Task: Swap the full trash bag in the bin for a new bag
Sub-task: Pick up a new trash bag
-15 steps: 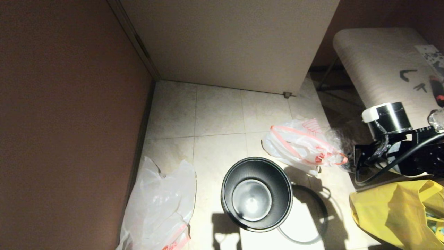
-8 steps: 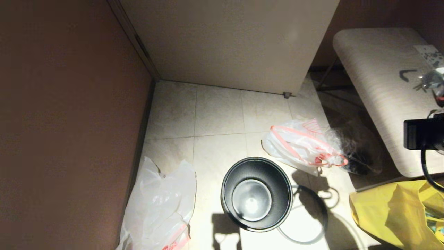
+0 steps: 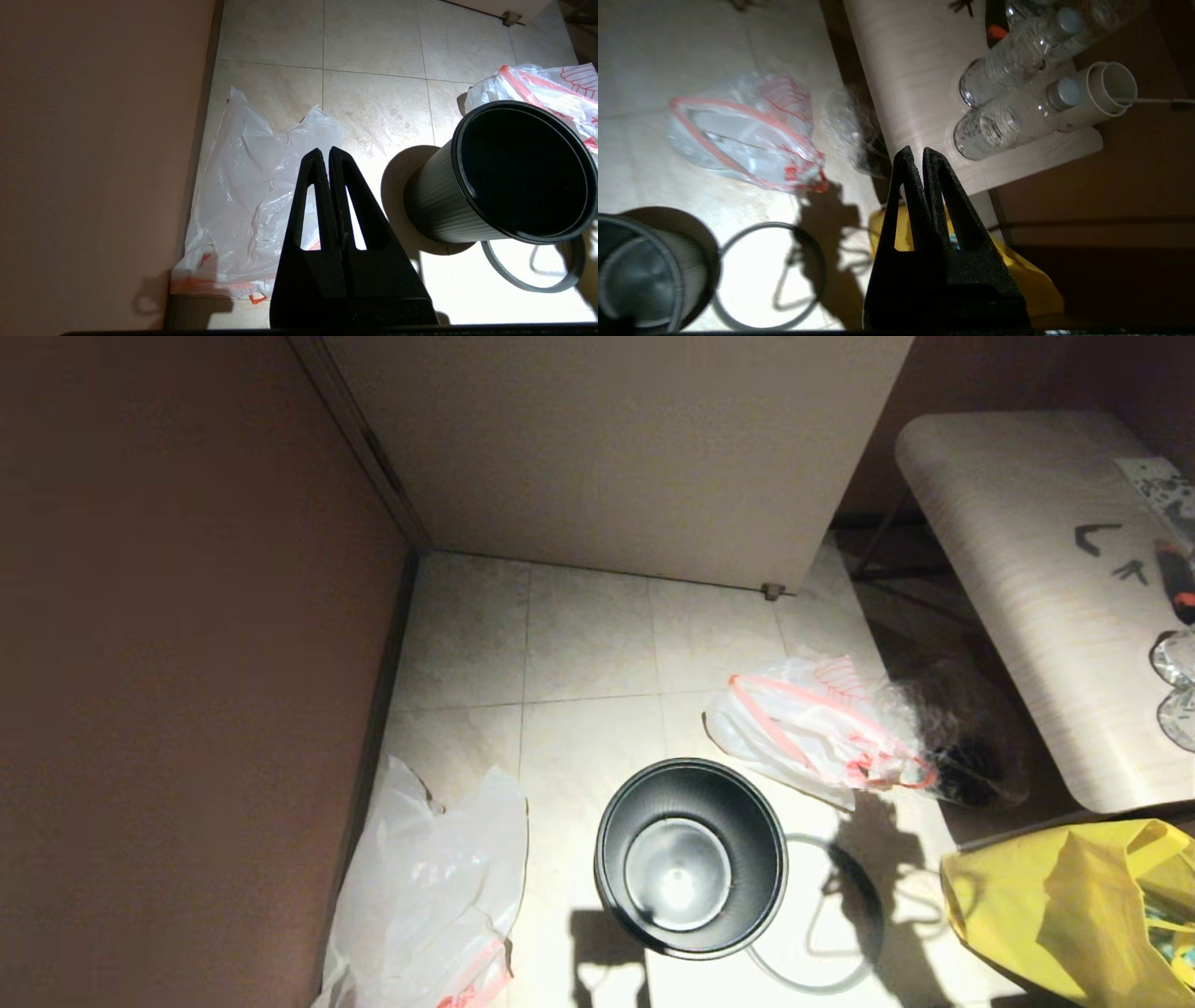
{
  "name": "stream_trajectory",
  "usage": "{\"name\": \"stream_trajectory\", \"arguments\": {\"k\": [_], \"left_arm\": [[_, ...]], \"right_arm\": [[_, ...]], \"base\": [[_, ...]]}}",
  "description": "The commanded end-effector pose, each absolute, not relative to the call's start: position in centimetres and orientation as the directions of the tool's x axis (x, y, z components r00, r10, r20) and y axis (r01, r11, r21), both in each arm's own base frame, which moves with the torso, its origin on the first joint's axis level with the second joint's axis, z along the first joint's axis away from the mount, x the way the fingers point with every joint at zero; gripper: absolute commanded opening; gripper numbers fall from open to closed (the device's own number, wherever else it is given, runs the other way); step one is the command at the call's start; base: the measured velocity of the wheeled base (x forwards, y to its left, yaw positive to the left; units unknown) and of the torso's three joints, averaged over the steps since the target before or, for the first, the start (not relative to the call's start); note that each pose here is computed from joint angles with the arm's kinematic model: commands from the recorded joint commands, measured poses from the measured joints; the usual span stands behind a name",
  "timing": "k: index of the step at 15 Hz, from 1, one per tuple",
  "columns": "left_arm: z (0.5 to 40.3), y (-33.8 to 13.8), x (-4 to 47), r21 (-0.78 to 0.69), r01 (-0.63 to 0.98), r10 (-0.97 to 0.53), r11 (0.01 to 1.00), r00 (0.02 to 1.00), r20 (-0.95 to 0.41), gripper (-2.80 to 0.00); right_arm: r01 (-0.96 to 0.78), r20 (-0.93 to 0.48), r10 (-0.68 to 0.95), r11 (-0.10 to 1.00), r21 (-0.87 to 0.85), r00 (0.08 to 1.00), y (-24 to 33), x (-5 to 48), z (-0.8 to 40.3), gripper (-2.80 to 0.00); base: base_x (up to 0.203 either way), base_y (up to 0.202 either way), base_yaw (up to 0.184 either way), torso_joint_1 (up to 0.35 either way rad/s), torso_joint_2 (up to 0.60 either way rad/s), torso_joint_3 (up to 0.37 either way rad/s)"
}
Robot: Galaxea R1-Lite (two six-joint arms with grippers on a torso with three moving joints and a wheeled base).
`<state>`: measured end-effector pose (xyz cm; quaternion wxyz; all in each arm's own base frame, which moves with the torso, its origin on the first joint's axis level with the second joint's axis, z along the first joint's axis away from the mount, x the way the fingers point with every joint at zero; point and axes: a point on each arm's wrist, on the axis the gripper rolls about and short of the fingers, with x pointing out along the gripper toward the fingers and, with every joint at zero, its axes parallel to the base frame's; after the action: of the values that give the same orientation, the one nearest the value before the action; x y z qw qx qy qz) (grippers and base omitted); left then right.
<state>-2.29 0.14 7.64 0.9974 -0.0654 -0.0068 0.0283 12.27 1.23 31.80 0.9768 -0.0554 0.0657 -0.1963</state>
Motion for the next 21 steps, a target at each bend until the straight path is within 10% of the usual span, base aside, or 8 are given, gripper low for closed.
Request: {"name": "stream_trajectory", "arguments": {"k": [1,11,21], "left_arm": [[7.6,0.1,-2.3,-0.132,-0.057,0.058,0.99,0.998,0.009,-2.8],[7.6,0.1,-2.3,-0.132,-0.057,0.058,0.99,0.998,0.009,-2.8],[7.6,0.1,-2.3,-0.132,-0.057,0.058,0.99,0.998,0.009,-2.8]], "right_arm": [[0.349,-0.012,-0.351,0.935,-0.068,0.936,0.4,7.7,32.9,-2.8],[-0.146,-0.018,0.145,0.987,-0.062,0.989,-0.2,-6.5,25.1,-2.8],[-0.184,-0.045,0.181,0.98,-0.074,0.982,0.6,-9.6,17.0,-2.8]], "base": [[0.0,0.0,0.0,0.0,0.0,0.0],[0.0,0.0,0.0,0.0,0.0,0.0],[0.0,0.0,0.0,0.0,0.0,0.0]]}}
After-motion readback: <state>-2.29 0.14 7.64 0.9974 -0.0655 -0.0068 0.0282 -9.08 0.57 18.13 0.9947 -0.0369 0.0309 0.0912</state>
